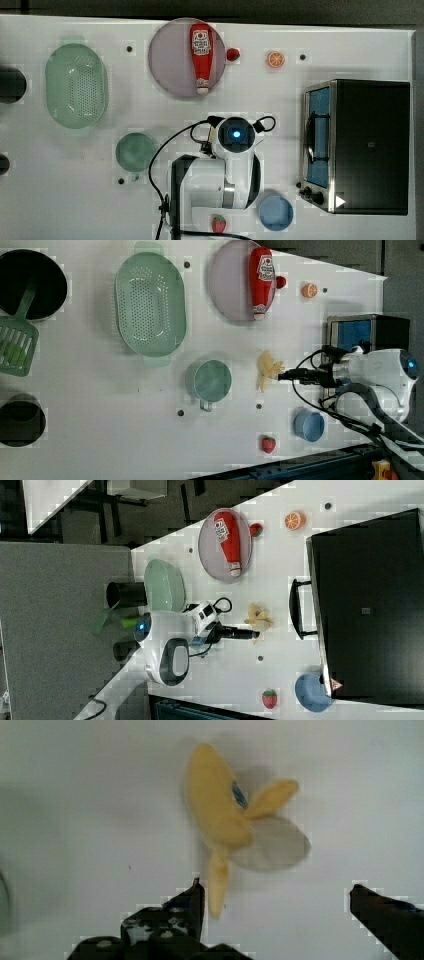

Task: Pick Banana and place it in mug.

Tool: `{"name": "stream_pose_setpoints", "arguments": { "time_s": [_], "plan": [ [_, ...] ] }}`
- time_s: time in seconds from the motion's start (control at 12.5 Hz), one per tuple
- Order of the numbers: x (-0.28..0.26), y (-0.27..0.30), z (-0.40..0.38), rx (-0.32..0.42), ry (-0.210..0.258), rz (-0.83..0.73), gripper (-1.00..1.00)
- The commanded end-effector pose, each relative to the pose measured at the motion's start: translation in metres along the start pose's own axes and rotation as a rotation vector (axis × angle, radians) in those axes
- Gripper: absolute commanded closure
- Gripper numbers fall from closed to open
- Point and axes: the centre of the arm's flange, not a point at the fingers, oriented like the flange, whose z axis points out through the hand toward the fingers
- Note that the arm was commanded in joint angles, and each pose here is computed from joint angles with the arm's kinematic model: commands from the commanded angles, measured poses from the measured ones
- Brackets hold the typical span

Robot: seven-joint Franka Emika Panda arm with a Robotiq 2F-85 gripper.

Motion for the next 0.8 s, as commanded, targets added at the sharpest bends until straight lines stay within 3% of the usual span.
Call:
{"name": "stream_pose_setpoints", "arguments": {
  "time_s": [0.08, 0.56, 0.8],
  "plan": [
    [0.018, 0.010, 0.017, 0.004, 0.093, -0.124, -1.00],
    [0.018, 0.001, 0.068, 0.004, 0.082, -0.139, -0.93],
    [0.017, -0.001, 0.065, 0.005, 0.111, -0.142, -0.18]
  ]
}}
